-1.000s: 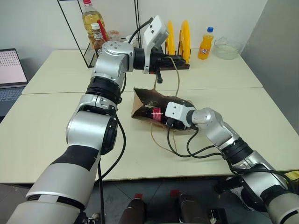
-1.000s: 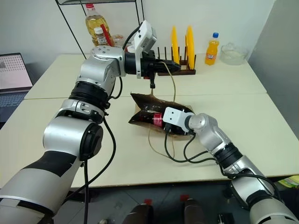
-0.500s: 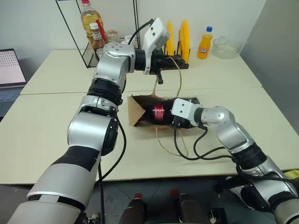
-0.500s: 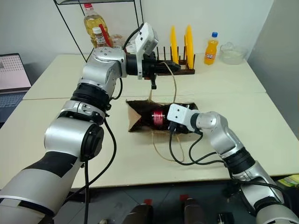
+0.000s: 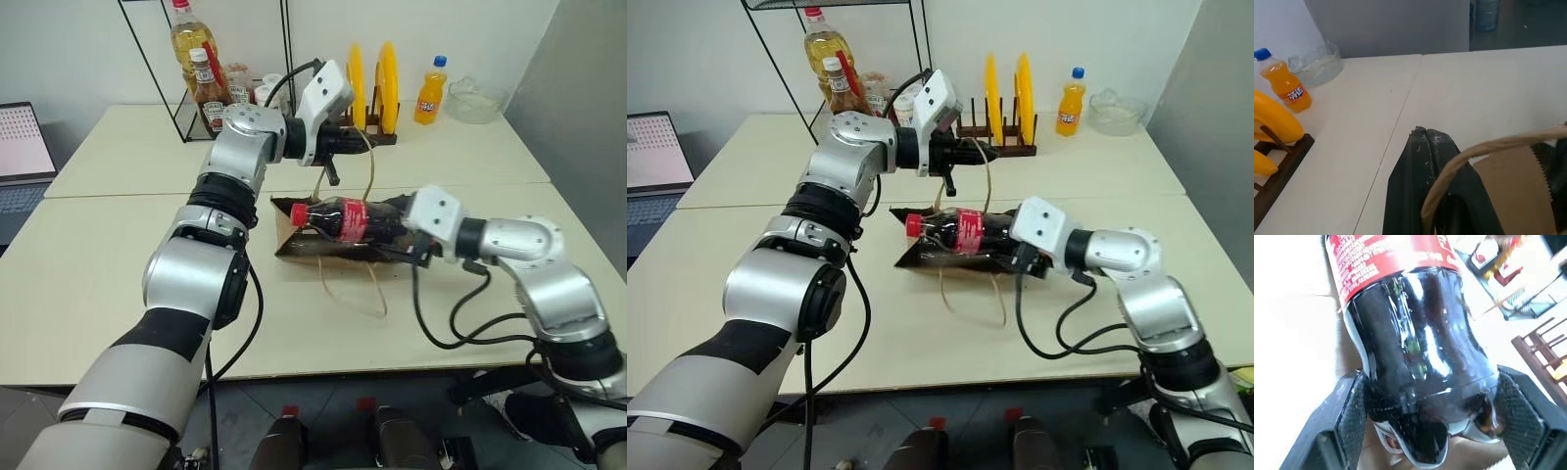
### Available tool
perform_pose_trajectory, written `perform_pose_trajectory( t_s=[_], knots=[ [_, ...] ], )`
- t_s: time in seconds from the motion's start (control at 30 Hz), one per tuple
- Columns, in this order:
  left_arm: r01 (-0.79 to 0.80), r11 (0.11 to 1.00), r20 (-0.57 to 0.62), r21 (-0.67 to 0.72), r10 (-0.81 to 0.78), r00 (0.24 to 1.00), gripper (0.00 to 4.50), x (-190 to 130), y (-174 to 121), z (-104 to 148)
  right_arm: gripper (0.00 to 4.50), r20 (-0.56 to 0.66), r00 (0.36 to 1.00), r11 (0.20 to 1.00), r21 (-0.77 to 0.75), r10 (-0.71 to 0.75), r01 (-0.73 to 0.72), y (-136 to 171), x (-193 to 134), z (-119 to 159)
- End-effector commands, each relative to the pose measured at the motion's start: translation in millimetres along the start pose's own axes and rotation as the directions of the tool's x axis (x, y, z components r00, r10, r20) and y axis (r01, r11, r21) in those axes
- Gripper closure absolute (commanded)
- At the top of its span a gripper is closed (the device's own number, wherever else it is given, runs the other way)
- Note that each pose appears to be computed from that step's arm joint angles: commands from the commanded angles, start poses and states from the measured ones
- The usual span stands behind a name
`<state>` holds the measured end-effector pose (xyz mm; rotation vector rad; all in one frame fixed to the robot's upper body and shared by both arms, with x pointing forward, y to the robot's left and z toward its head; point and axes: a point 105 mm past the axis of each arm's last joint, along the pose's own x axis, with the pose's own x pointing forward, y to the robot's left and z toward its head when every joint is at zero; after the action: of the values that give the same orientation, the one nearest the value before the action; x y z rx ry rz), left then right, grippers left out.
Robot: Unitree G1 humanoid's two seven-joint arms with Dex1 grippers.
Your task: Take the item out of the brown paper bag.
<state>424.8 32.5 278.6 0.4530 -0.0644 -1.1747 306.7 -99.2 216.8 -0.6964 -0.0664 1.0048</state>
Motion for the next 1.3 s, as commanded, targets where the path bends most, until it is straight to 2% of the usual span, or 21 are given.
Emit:
perform_pose_trajectory(
  t_s=[0.03,0.17,0.2,0.23,0.3,0.37,0.57,0.8,1.0,1.13,1.3],
  knots=[
    [-0.019,0.999,0.013,0.05,0.019,1.0,4.5,-3,4,11,1.29,0.084,0.996,1.0,0.019,-0.025,0.023,-8,-33,30],
    [-0.03,0.998,0.003,0.047,0.03,1.0,4.5,-5,6,7,1.29,0.047,0.986,0.984,0.089,-0.159,0.154,-34,-60,34],
    [-0.03,0.998,0.002,0.046,0.03,1.0,4.5,-5,6,7,1.29,0.017,0.963,0.956,0.129,-0.268,0.264,-52,-72,29],
    [-0.028,0.999,0.002,0.046,0.028,1.0,4.5,-5,6,7,1.29,-0.032,0.925,0.911,0.166,-0.378,0.378,-69,-83,21],
    [-0.022,0.999,0.001,0.046,0.022,1.0,4.5,-4,4,7,1.29,-0.213,0.794,0.77,0.201,-0.57,0.606,-95,-109,-14],
    [-0.016,0.999,0.002,0.046,0.016,1.0,4.5,-2,3,7,1.29,-0.326,0.729,0.7,0.225,-0.602,0.678,-98,-118,-38],
    [0.002,0.999,0.01,0.054,-0.003,1.0,4.5,3,0,12,1.29,-0.532,0.695,0.687,0.261,-0.484,0.678,-74,-106,-105],
    [0.018,0.998,0.014,0.057,-0.019,1.0,4.5,3,-3,13,1.29,-0.661,0.676,0.667,0.347,-0.326,0.66,-51,-102,-153],
    [0.004,0.999,0.005,0.053,-0.004,1.0,4.5,-1,0,9,1.29,-0.669,0.698,0.669,0.399,-0.255,0.627,-43,-97,-162],
    [0.004,0.999,0.001,0.054,-0.004,1.0,4.5,-2,0,7,0.02,-0.638,0.722,0.68,0.406,-0.268,0.611,-46,-92,-158],
    [-0.032,0.998,-0.003,0.062,0.032,0.999,4.5,-7,6,7,0.02,-0.575,0.755,0.752,0.334,-0.315,0.568,-52,-90,-133]
  ],
)
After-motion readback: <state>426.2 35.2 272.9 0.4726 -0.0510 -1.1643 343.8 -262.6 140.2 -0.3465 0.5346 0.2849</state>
